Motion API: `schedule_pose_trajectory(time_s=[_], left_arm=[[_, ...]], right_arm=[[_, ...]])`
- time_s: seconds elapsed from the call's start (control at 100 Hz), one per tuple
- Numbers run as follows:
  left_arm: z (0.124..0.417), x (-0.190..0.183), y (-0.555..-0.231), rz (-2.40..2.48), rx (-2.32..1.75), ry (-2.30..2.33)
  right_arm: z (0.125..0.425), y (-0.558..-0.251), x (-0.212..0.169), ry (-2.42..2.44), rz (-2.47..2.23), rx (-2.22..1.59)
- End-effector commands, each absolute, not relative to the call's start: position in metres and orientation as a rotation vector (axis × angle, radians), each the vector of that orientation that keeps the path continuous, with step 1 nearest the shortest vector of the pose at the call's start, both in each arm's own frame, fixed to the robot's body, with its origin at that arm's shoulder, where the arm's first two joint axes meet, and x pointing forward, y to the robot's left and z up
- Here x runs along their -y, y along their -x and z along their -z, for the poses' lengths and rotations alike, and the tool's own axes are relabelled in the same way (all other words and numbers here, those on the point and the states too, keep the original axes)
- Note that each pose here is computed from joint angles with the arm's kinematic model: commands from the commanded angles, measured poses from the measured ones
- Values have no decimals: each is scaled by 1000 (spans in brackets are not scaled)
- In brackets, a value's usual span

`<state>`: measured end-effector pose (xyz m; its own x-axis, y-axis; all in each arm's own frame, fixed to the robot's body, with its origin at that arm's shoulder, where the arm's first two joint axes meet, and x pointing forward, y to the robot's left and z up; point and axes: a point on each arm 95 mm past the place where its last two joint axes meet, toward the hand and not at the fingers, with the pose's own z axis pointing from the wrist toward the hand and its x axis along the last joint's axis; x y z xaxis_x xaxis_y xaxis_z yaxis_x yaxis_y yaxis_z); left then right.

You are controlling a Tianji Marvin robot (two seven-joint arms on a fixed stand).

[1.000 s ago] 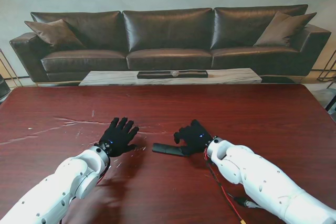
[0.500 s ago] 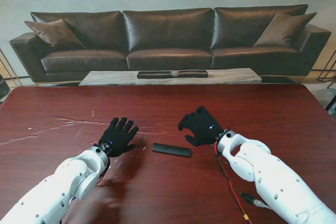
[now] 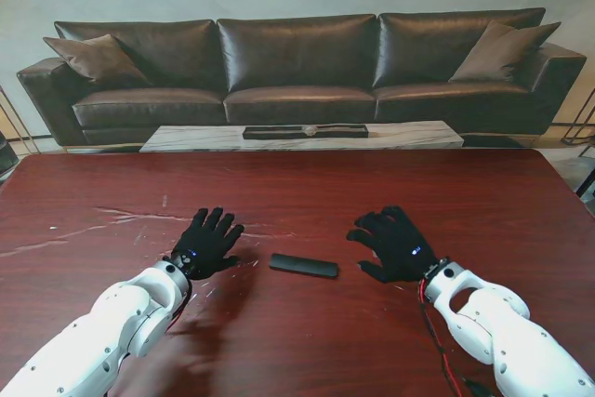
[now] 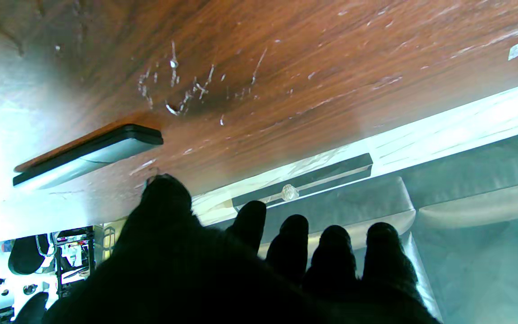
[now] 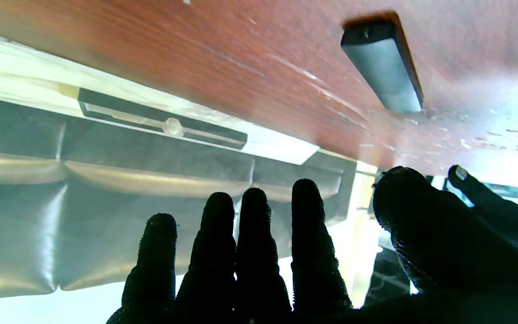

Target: Install the batteries into the remote control and close the cover

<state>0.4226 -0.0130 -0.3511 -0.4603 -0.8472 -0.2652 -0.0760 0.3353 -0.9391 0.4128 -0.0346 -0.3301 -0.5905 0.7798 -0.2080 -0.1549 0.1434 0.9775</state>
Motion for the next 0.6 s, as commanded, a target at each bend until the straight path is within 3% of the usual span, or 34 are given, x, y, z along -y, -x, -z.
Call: schedule_pose_trajectory(time_s=[0.0, 0.59], left_arm=[[351, 12, -420, 1197, -1797, 817], [349, 10, -414, 1161, -1810, 848]], right_arm=[[340, -404, 41, -632, -1531, -1669], [368, -392, 59, -760, -1464, -1658]])
